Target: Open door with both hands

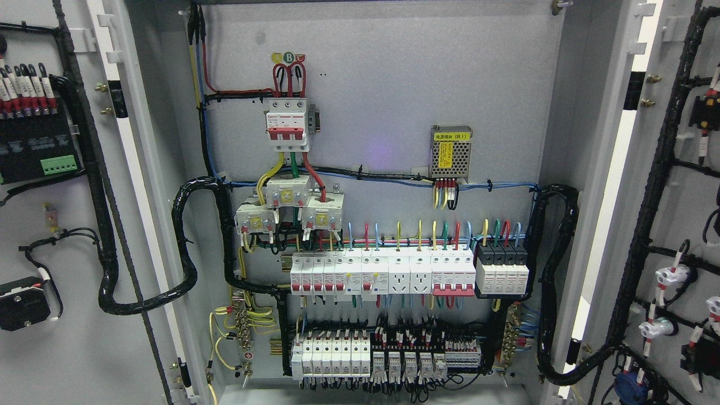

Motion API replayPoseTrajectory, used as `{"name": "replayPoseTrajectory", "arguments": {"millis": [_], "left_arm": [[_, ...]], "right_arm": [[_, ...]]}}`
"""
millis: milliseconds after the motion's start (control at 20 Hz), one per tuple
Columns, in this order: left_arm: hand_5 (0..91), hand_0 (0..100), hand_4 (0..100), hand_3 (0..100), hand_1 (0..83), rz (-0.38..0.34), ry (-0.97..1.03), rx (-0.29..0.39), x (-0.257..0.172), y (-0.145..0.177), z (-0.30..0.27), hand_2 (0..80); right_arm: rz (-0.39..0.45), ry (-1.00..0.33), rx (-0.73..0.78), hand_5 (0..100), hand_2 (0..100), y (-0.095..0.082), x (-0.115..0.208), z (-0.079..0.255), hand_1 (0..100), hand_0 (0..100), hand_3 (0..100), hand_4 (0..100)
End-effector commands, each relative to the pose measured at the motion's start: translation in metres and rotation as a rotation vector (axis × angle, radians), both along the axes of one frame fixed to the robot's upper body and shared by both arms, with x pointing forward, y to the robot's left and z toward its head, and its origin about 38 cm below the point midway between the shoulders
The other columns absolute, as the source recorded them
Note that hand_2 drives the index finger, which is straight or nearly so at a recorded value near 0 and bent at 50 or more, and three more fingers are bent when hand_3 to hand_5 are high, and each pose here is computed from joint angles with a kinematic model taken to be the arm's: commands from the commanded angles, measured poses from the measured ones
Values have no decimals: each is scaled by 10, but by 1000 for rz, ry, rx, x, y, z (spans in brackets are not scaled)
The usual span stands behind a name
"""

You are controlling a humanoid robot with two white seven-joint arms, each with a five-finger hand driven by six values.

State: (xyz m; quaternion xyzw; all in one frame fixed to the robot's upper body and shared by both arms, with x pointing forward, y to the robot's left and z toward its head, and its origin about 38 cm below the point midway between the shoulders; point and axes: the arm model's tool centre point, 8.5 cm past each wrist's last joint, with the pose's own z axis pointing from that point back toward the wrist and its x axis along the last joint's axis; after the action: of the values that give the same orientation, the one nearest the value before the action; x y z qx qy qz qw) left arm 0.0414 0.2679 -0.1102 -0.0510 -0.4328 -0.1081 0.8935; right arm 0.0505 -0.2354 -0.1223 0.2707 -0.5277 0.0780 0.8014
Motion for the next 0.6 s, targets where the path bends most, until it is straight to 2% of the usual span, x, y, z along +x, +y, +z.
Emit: {"name": "replayPoseTrajectory", "arguments": {"millis": [0,200,301,401,551], "left_arm": [[0,0,0,0,0,116,436,80,-107,41,-89,0],[0,0,0,0,0,206,593,51,-117,25,-124,0],[0,0,0,0,0,224,642,30,-111,12,-135,0],[0,0,0,0,0,232,689,15,-112,-1,-141,0],[0,0,0,0,0,239,759,1,-115,-15,-145,0]], "right_arm": [[-69,326,-150,0,0,-38,-85,-60,0,382,0,0],[-98,439,-226,0,0,-55,-93,-84,0,382,0,0],[-153,509,-261,0,0,-62,-92,-97,0,382,0,0],[-219,574,-267,0,0,-62,-89,-106,0,382,0,0],[-264,720,-289,0,0,-66,-90,-116,0,382,0,0]]}}
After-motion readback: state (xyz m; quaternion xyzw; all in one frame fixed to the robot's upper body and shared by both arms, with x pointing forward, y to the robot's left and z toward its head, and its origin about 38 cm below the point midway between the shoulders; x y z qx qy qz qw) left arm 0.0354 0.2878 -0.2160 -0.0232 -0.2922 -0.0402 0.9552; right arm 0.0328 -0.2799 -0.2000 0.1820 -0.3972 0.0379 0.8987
